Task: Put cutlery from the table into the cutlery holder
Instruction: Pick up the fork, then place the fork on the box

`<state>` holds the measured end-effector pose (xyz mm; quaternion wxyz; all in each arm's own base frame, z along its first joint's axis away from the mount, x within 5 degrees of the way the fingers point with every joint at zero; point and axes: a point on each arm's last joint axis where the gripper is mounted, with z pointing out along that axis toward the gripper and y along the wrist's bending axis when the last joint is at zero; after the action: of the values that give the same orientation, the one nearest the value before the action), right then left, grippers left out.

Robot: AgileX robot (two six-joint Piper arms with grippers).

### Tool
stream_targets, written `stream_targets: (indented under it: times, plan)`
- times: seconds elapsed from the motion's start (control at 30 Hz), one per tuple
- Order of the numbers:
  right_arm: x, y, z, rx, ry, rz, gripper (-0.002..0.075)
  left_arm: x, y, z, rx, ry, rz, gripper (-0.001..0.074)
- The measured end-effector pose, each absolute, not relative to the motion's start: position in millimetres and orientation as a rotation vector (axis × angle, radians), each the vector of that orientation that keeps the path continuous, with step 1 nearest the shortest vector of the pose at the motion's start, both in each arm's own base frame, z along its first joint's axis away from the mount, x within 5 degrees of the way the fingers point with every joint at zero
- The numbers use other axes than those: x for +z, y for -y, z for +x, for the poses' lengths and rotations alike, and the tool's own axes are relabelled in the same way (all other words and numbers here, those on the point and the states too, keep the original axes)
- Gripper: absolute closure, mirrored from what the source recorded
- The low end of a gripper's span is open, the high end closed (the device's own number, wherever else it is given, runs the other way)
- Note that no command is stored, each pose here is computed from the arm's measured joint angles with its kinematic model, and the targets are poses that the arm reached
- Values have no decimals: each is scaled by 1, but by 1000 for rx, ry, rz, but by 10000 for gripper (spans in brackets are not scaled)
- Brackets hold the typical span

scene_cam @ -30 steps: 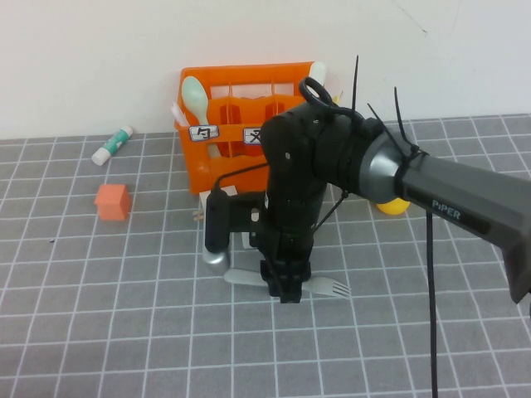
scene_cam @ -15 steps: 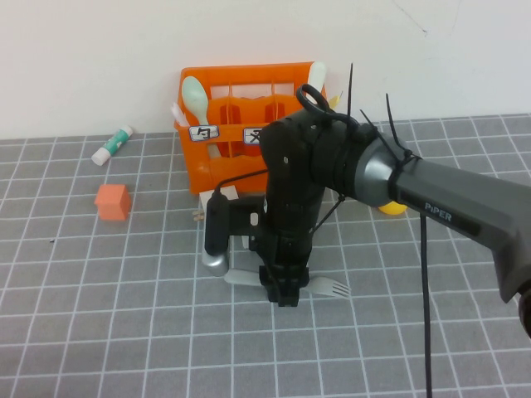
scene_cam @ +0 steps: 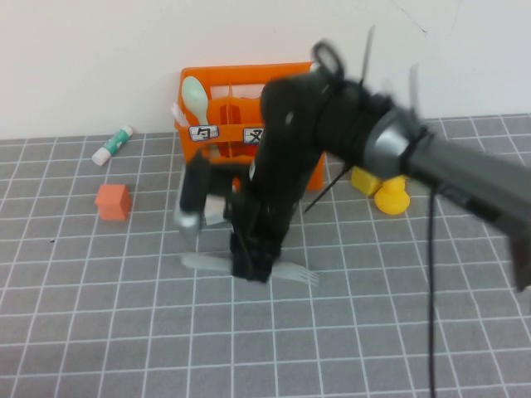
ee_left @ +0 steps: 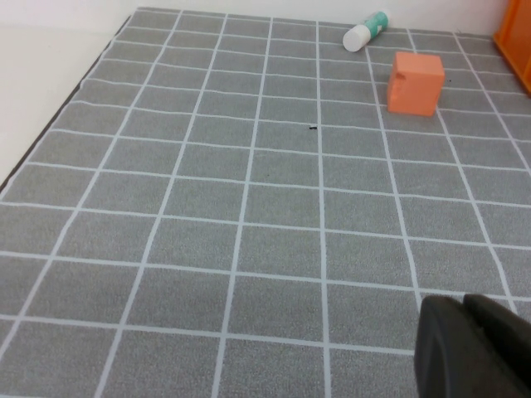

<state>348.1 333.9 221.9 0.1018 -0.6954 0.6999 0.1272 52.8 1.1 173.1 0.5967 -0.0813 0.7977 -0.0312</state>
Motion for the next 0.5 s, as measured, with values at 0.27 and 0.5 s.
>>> stream_targets:
  times: [0.27, 0.5]
  plan:
    - [282, -280, 358, 956, -1918, -1729, 587, 173, -1, 53, -73, -1852, -189, 736]
    - [301, -246, 356, 1265, -1410, -1457, 587, 173, -1, 53, -73, -1852, -189, 736]
